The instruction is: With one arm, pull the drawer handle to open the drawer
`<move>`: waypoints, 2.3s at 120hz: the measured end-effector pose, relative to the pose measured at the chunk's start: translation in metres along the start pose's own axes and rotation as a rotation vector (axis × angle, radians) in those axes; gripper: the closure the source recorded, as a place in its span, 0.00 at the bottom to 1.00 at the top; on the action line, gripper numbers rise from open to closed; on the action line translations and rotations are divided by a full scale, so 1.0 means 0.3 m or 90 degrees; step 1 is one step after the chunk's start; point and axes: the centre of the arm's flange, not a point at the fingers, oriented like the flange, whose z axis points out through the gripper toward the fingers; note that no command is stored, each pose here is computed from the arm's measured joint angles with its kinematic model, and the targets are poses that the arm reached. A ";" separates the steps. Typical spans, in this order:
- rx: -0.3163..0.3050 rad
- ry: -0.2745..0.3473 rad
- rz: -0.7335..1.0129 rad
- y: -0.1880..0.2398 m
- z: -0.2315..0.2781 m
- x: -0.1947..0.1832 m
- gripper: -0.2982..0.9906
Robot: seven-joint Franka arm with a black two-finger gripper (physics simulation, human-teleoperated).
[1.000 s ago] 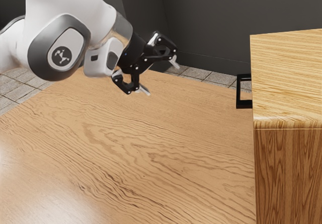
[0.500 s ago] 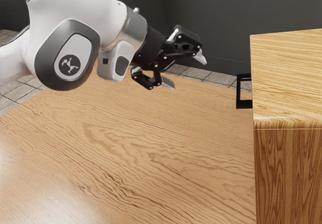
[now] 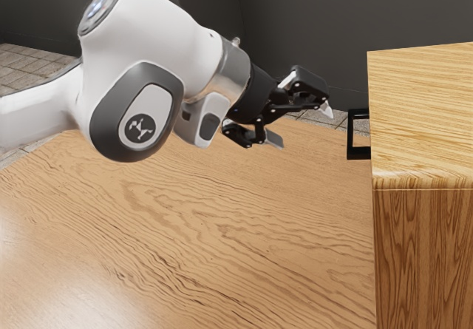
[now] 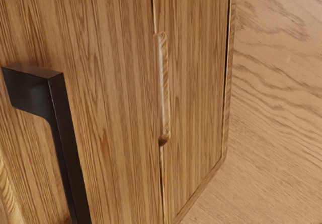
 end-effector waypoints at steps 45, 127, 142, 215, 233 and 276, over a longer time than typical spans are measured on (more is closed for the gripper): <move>-0.017 -0.007 0.034 -0.019 0.092 0.036 0.23; -0.024 -0.016 0.035 -0.022 0.202 0.049 0.23; -0.019 -0.010 0.030 0.000 0.192 0.049 0.24; -0.001 0.022 -0.009 0.149 0.113 0.023 0.25; 0.001 0.024 -0.017 0.193 0.089 0.007 0.25; 0.005 0.028 -0.043 0.288 0.054 -0.024 0.24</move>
